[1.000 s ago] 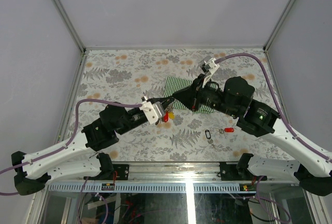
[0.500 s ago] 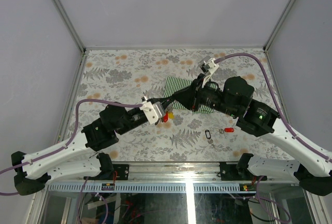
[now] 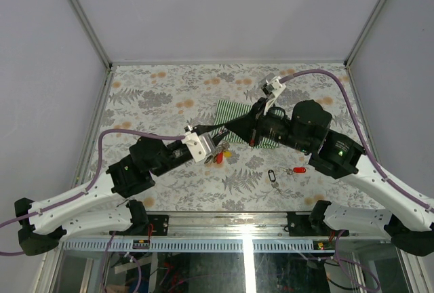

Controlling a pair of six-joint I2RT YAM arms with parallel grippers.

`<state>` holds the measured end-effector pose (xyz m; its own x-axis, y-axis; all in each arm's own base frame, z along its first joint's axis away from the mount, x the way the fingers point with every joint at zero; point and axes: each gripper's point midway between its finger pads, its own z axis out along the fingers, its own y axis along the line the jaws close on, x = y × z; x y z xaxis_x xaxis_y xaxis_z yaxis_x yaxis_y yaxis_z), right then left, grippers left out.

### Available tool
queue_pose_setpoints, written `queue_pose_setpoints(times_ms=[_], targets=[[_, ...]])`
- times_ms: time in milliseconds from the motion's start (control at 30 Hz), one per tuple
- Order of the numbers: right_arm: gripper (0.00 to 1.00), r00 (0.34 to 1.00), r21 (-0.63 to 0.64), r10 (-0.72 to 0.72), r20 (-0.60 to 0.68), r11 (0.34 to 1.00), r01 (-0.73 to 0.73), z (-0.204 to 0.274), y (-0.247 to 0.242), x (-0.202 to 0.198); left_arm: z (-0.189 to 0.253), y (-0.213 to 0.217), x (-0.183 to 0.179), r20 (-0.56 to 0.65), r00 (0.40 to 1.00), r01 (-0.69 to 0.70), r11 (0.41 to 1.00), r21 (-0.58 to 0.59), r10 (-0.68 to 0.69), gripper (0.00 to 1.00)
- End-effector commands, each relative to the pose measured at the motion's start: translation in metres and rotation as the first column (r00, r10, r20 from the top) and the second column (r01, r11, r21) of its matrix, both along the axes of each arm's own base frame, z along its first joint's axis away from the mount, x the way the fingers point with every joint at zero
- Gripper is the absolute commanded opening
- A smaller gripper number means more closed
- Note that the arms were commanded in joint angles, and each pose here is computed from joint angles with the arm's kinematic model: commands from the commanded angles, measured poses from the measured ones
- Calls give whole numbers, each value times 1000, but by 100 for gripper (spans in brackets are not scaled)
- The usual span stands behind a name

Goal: Put the keys on the keyring

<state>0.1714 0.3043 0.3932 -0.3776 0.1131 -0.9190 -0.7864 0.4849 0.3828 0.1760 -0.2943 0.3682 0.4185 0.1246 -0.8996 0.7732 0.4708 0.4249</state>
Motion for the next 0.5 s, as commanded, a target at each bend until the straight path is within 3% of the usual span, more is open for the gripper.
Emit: queue_pose_setpoints(times_ms=[0, 167, 467], targets=[[0, 998, 88, -7, 56, 996, 2, 32, -2, -1, 41, 8, 0, 51, 999, -13, 993, -118, 19, 30], [0, 999, 91, -9, 53, 996, 4, 32, -2, -1, 40, 9, 1, 50, 998, -19, 992, -123, 26, 30], [0, 999, 87, -15, 49, 996, 11, 30, -3, 0, 44, 10, 1, 53, 998, -23, 990, -138, 31, 20]])
